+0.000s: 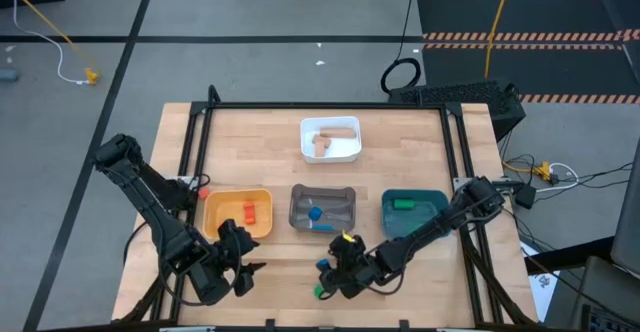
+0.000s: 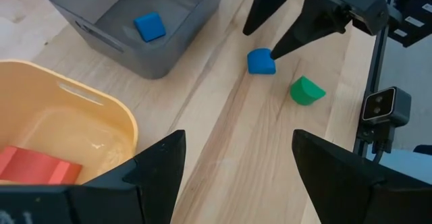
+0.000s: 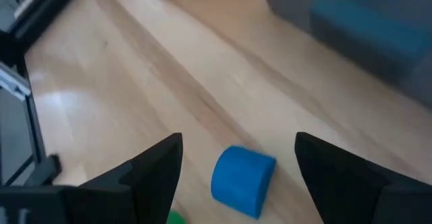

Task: Sort & place blocks by color
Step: Put the blue half circle block into the black bin

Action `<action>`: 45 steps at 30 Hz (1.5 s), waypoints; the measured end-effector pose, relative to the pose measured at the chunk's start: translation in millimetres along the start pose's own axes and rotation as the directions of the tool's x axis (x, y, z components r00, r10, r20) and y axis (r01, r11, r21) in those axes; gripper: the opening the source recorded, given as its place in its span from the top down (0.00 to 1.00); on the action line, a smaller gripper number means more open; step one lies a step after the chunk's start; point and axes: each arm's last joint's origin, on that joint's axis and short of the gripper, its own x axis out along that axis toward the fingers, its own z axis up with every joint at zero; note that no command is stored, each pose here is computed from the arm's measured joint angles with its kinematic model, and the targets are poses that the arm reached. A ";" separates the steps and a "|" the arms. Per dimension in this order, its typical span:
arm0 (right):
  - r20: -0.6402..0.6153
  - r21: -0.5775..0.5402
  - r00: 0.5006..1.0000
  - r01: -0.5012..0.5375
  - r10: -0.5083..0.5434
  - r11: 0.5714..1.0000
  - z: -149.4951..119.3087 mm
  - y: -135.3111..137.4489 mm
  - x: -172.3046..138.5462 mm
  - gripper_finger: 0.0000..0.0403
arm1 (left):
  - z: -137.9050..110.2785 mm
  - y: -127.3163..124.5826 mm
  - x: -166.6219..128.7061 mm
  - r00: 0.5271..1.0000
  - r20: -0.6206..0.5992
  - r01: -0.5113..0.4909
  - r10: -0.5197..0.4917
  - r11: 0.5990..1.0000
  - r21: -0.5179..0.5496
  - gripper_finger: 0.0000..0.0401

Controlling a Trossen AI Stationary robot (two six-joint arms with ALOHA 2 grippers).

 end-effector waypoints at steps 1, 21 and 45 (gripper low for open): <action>0.015 -0.002 1.000 0.003 -0.003 1.000 -0.8 0.3 -0.8 0.31 | 0.1 0.0 0.0 1.000 0.002 -0.001 0.001 1.000 0.000 0.32; 0.074 -0.222 0.997 -0.006 0.023 0.975 -25.4 -3.1 24.7 0.35 | -0.6 0.1 -0.3 1.000 0.003 -0.003 0.003 1.000 0.016 0.32; -0.256 -0.867 0.944 -0.320 0.210 0.382 -7.4 6.7 0.1 0.37 | -0.9 -0.4 -0.6 1.000 0.004 0.001 -0.001 0.999 -0.041 0.32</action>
